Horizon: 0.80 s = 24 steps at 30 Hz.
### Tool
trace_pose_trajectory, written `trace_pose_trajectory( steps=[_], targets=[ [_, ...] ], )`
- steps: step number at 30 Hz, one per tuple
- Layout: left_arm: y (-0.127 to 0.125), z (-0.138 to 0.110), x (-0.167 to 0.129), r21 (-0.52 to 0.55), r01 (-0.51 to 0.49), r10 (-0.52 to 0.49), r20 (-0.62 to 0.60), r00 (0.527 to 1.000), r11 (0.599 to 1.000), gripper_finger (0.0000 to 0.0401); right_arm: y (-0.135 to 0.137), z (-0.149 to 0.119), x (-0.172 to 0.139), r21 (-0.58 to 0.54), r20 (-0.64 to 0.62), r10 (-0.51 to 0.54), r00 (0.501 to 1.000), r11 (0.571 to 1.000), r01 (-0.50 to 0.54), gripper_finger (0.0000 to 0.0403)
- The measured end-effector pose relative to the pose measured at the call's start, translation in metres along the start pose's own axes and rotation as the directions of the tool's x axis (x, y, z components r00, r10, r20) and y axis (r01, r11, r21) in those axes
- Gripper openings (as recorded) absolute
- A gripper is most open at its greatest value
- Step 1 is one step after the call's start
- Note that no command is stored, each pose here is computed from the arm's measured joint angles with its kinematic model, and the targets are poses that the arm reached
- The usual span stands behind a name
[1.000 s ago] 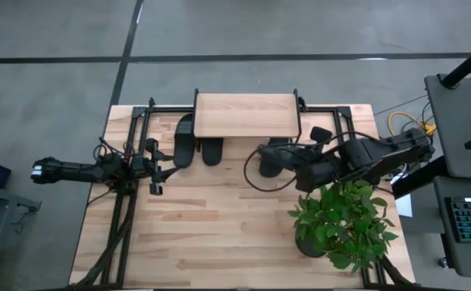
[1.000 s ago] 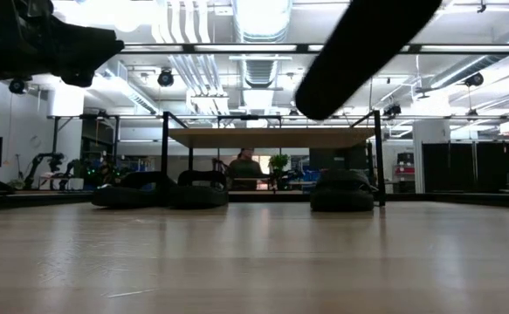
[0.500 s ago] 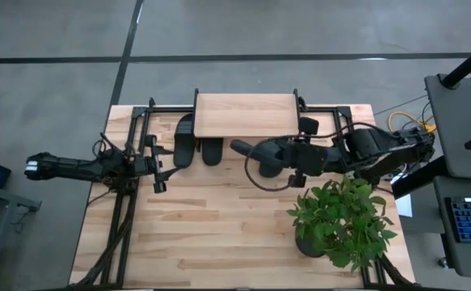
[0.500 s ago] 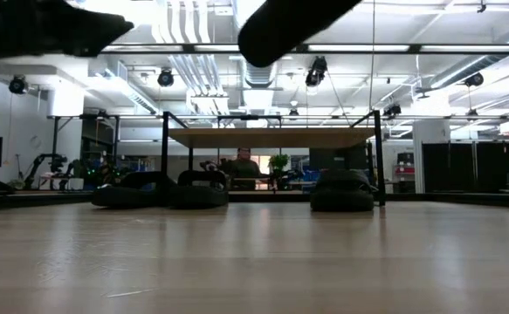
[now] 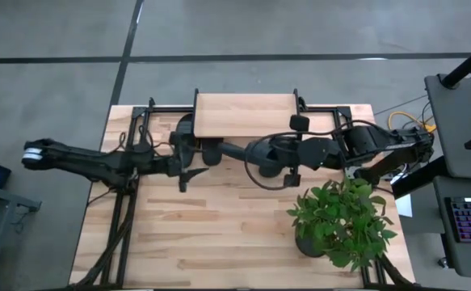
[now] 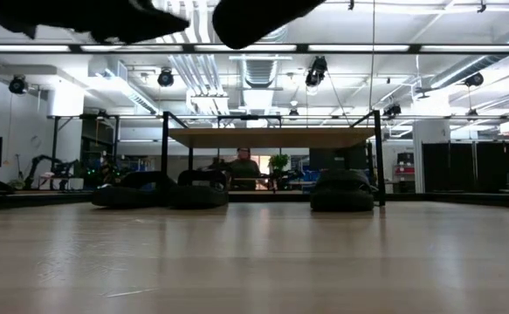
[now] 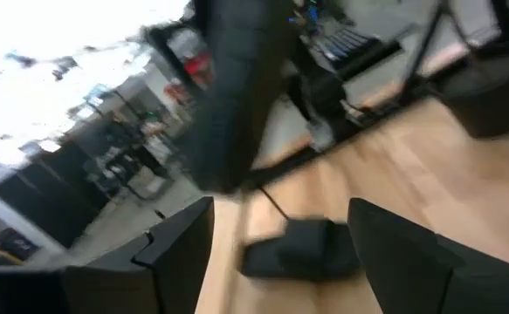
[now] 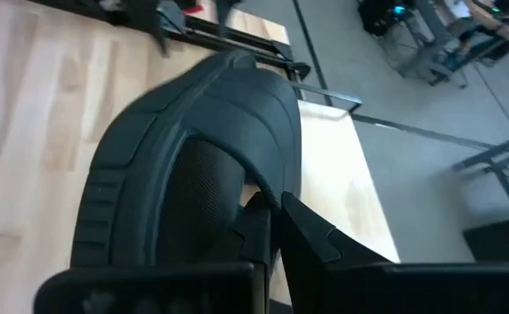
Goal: Pick and place slides into the shelf
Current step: Put the black slipper on the shelf
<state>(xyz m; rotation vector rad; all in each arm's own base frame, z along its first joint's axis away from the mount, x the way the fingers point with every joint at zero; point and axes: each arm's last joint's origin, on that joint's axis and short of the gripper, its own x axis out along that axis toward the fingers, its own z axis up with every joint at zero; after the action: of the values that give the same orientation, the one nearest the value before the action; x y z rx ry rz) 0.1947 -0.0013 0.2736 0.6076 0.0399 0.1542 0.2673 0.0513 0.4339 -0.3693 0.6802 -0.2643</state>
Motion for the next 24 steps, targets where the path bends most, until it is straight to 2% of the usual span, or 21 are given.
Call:
trace_pose_trajectory(
  steps=[5, 11, 16, 20, 24],
  targets=[
    [0.000, -0.004, 0.018, 0.033, -0.014, 0.015, -0.032, 0.999, 0.999, 0.0249, 0.001, 0.001, 0.000, -0.009, 0.013, 0.031, 0.999, 0.999, -0.031, 0.0008],
    [0.005, -0.003, 0.028, 0.039, -0.079, 0.078, 0.029, 0.997, 0.996, 0.0249, 0.001, 0.001, 0.000, -0.019, 0.015, 0.037, 0.999, 0.999, -0.037, 0.0008],
    [0.004, -0.002, 0.033, 0.036, -0.040, 0.036, 0.111, 0.993, 0.999, 0.0249, 0.001, 0.002, 0.000, -0.026, 0.016, 0.037, 0.999, 0.999, -0.037, 0.0008],
    [0.003, -0.002, 0.039, 0.032, -0.048, 0.043, 0.148, 0.988, 0.998, 0.0249, 0.001, 0.002, 0.000, -0.033, 0.018, 0.037, 0.999, 0.999, -0.036, 0.0008],
    [0.001, -0.001, 0.049, 0.017, 0.008, -0.010, 0.164, 0.986, 1.000, 0.0249, 0.001, 0.002, 0.000, -0.035, 0.023, 0.036, 0.999, 0.999, -0.036, 0.0008]
  ],
)
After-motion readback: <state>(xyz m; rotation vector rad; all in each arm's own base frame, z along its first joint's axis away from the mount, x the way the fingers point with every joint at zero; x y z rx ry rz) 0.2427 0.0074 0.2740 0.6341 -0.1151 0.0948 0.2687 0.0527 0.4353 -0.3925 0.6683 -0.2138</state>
